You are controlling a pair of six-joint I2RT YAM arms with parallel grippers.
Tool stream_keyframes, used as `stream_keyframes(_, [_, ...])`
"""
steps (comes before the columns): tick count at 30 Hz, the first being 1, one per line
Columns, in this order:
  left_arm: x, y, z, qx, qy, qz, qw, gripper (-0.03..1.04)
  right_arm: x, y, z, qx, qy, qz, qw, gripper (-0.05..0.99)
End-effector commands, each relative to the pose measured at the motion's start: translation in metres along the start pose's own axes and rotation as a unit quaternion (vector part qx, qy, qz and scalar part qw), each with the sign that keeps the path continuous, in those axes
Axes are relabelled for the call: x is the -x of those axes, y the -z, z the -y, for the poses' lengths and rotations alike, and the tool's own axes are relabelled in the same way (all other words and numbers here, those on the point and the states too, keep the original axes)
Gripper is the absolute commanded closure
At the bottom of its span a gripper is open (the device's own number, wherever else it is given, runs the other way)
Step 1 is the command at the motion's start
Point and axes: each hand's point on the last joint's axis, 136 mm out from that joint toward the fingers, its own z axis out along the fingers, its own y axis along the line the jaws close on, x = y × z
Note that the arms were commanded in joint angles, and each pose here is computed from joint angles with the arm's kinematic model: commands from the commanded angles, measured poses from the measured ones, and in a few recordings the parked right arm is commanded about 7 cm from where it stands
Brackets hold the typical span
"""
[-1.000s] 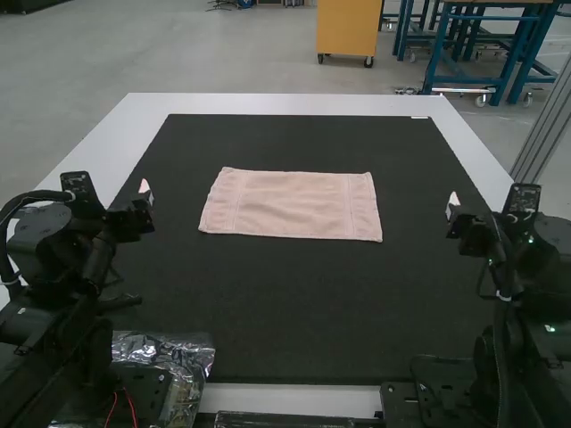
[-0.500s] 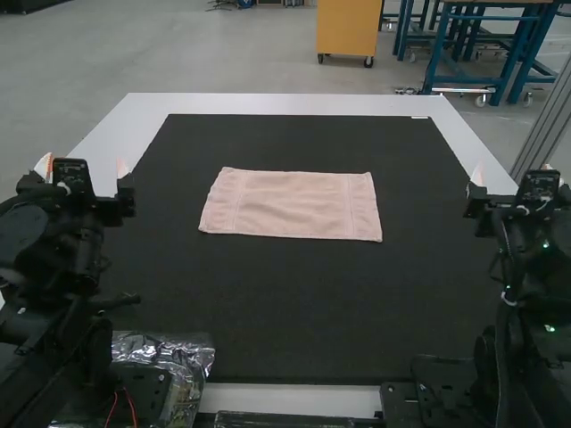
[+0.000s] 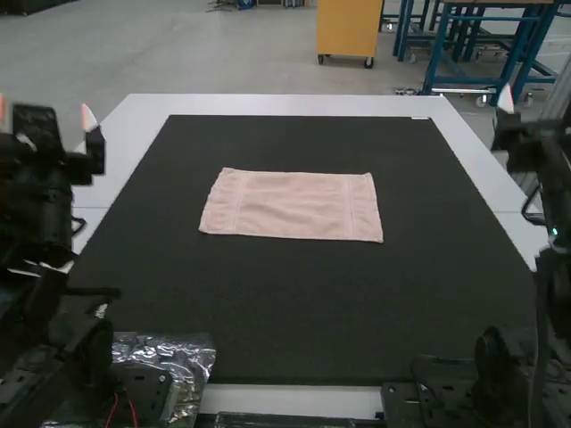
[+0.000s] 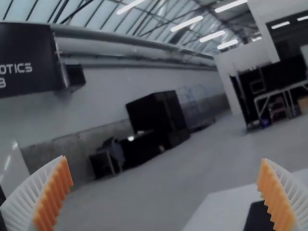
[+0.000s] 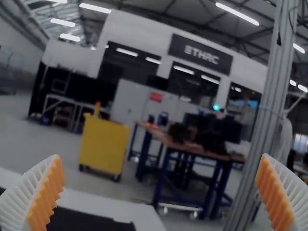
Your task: Fold the towel.
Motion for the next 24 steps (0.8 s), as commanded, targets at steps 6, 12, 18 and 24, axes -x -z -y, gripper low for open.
stream_keyframes(6, [0.055,-0.079,0.045,-0.074,0.083,-0.042,0.993,0.05,-0.004,-0.096,-0.001,0.016,-0.152,-0.111,0.982,0.02])
stream_keyframes(12, [-0.012,-0.122,0.142,-0.183,0.186,-0.201,0.9443,0.05,-0.082,-0.128,-0.043,0.082,-0.182,-0.253,0.947,0.02])
stream_keyframes(18, [-0.113,-0.129,0.187,-0.24,0.249,-0.339,0.8749,0.05,-0.137,-0.116,-0.073,0.124,-0.176,-0.325,0.921,0.02])
stream_keyframes(24, [-0.174,-0.12,0.209,-0.259,0.248,-0.385,0.8504,0.05,-0.204,-0.088,-0.106,0.147,-0.168,-0.401,0.888,0.02])
